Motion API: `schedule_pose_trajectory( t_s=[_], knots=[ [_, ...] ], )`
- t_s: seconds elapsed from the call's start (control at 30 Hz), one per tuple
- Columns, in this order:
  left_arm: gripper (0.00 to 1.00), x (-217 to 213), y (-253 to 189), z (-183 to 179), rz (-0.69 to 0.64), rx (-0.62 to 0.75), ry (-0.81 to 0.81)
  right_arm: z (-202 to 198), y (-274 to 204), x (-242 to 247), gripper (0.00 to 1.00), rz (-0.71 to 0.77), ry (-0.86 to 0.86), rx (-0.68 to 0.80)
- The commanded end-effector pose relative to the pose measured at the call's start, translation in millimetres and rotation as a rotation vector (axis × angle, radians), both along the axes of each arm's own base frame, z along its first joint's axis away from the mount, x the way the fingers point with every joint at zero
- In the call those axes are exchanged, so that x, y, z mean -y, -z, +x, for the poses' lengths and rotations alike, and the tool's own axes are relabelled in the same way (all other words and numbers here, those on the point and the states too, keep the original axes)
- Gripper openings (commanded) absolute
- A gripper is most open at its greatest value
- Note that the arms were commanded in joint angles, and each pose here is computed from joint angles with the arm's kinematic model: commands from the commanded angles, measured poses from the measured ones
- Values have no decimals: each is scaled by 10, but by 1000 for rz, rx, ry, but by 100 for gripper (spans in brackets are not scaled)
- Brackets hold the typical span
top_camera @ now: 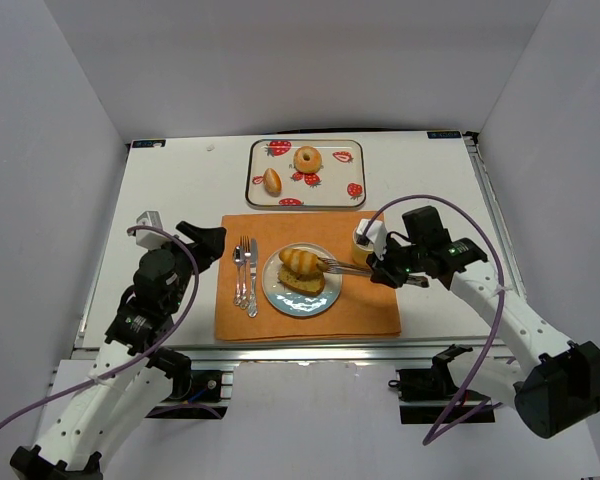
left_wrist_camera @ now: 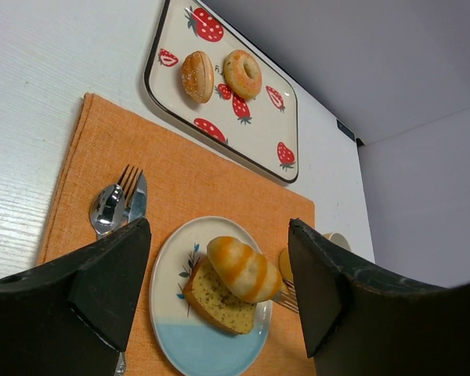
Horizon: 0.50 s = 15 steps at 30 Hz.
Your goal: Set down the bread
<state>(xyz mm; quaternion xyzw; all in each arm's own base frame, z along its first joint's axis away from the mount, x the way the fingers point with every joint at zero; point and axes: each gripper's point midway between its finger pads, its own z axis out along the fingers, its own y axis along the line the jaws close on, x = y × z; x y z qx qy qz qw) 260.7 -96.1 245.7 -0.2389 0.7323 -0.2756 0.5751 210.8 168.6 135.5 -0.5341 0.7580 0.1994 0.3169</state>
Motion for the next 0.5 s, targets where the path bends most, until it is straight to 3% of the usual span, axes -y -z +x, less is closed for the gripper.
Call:
schedule_pose_trajectory(
  t_s=[0.0,0.2,0.47],
  knots=[
    [80,-5,26,-28,-7,-5,-1,91,-61,-37,30,13,-3,54],
    [80,-5,32,-31,-10,-7,-1,40,-109,-40,48,26,-16,62],
    [80,2,13,-23,-7,-4,3,-17,-257,-22,51,44,-23,93]
  ],
)
